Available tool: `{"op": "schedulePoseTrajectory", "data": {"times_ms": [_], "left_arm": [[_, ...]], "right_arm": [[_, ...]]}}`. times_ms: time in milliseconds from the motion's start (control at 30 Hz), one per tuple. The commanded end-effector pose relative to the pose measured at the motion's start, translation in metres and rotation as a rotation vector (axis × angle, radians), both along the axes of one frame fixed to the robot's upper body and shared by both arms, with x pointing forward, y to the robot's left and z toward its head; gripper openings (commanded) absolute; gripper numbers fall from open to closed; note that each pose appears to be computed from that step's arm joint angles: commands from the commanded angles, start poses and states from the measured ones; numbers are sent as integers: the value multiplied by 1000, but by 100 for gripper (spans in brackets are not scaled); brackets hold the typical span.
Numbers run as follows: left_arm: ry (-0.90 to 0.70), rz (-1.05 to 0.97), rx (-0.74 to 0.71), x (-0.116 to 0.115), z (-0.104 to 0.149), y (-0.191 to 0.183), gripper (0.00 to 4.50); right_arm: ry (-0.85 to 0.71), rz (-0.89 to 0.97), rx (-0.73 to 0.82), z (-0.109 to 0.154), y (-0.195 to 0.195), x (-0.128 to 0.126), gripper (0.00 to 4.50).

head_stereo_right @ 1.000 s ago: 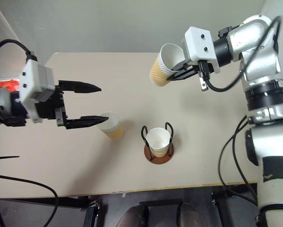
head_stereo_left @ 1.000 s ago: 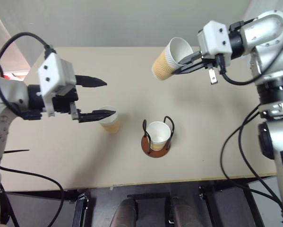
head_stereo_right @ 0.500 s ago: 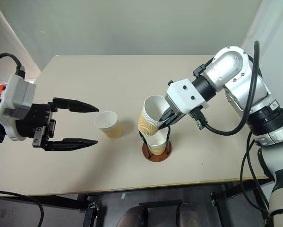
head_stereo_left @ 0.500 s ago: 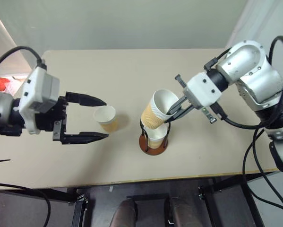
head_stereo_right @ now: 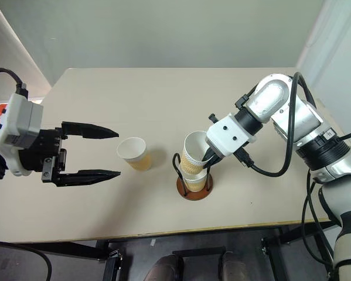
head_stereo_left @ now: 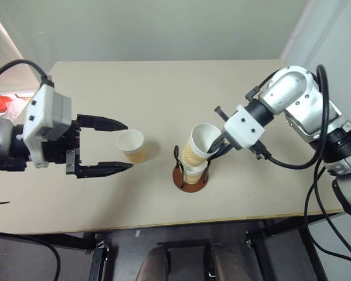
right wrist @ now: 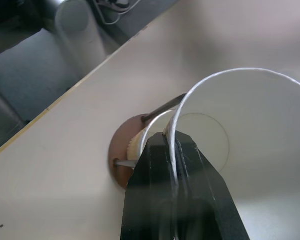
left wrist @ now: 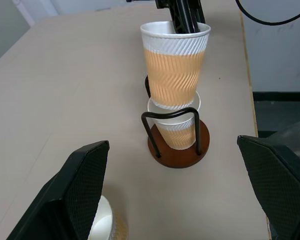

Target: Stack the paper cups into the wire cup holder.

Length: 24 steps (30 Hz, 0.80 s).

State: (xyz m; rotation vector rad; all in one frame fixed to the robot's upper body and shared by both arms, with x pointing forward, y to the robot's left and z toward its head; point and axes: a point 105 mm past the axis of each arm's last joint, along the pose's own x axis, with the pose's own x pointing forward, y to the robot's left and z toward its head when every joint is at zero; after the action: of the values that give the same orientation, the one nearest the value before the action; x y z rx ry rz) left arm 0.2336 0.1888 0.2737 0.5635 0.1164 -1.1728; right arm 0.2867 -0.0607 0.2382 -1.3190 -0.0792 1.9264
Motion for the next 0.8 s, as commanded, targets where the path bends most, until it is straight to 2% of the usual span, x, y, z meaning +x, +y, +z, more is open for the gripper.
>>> {"op": "schedulePoseTrajectory", "data": {"times_ms": [33, 233, 333, 400, 533, 633, 800], "left_arm": [[-55, 9, 36, -2, 8, 2, 450], [-75, 77, 112, 12, 1, 13, 450], [-82, 112, 263, 27, -16, 25, 450], [-86, 100, 367, 37, -29, 30, 450], [-92, 12, 451, 52, -42, 23, 450], [-138, -15, 527, 72, -47, 17, 450], [-121, -112, 596, 83, -59, 7, 450]], "right_arm": [[-22, 26, -15, 3, 0, -4, 126], [-21, 16, 0, 5, 2, -2, 334], [-14, -76, 153, 25, 13, 12, 436], [55, -172, 346, 47, 21, 22, 436], [273, -310, 690, 76, 32, 32, 436], [326, -366, 752, 69, 31, 27, 436], [345, -463, 783, 56, 26, 22, 436]]}}
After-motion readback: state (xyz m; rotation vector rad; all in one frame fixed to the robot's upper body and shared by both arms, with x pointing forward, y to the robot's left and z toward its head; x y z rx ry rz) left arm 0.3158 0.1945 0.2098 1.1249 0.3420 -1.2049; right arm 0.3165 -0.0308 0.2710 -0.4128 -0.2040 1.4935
